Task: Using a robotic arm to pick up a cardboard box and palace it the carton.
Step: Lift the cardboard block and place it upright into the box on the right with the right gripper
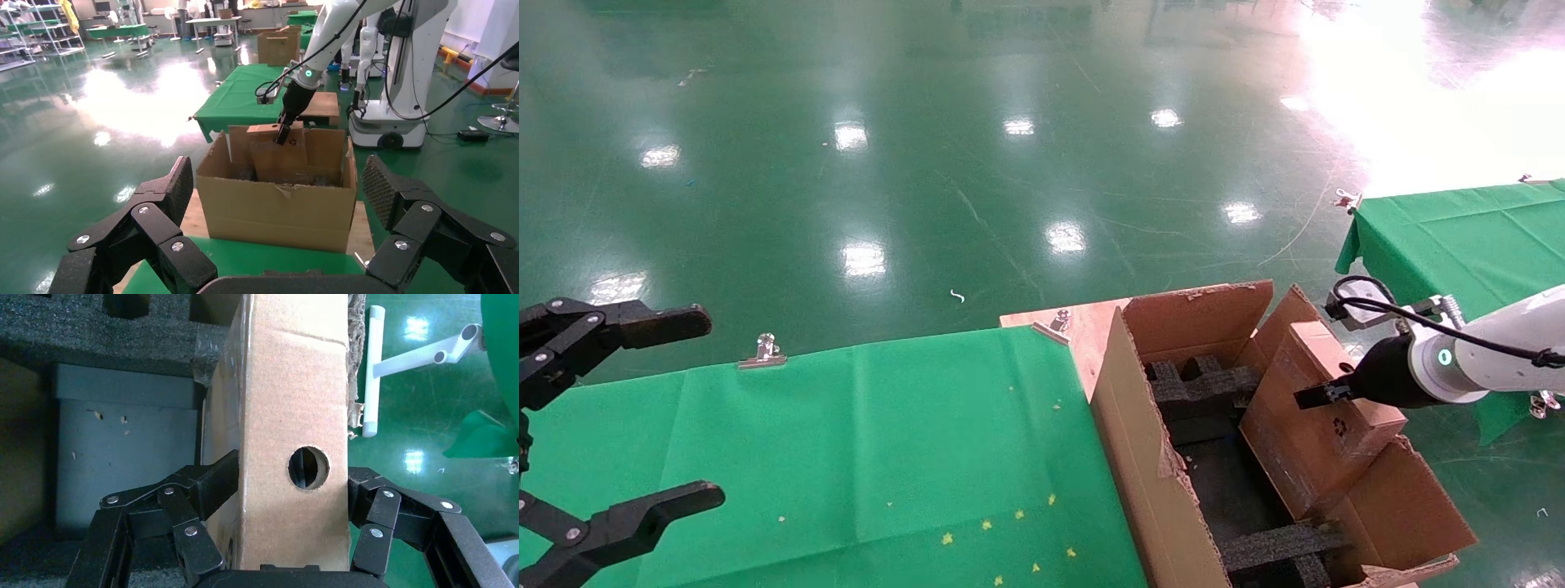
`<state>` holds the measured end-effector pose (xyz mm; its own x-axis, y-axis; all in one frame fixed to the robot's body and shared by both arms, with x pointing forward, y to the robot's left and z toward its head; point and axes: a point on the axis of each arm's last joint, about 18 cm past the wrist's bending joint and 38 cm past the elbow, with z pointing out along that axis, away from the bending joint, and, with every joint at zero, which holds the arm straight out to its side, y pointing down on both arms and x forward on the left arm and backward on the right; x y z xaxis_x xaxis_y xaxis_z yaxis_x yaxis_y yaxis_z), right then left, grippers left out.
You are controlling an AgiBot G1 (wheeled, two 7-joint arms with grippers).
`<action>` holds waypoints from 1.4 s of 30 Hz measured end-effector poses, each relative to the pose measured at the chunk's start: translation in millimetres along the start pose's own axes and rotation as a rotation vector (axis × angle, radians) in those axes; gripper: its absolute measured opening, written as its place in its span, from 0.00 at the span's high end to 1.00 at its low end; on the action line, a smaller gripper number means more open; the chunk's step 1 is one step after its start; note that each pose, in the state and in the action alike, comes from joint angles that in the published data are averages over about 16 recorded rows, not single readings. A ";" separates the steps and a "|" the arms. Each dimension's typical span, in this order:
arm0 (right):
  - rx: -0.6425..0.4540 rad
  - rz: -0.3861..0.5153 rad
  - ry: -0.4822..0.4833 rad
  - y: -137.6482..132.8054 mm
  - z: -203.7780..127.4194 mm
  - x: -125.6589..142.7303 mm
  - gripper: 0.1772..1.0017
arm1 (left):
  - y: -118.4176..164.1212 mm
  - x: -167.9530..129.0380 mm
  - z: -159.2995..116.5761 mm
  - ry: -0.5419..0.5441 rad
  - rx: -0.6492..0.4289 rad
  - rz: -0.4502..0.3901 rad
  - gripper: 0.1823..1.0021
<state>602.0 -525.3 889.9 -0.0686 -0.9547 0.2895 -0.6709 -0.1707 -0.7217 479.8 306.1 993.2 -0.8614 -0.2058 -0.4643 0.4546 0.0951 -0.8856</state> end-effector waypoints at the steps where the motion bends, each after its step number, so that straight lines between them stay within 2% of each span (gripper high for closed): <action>1: -0.002 -0.002 0.002 0.2 0.8 -1.1 0.78 | 0.0 0.0 0.0 0.000 0.000 0.000 0.00; 23: -0.061 -0.039 0.020 20.8 41.9 -29.2 0.78 | 0.0 0.0 0.0 0.000 0.000 0.000 0.00; 42: -0.119 -0.036 -0.007 46.4 61.0 -38.9 0.78 | 0.0 0.0 0.0 0.000 0.000 0.000 0.00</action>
<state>618.6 -510.9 806.8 -0.0382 -0.9502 0.3092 -0.7558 -0.1749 -0.6310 479.8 306.1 993.2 -0.8614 -0.2058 -0.4643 0.4546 0.0951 -0.8856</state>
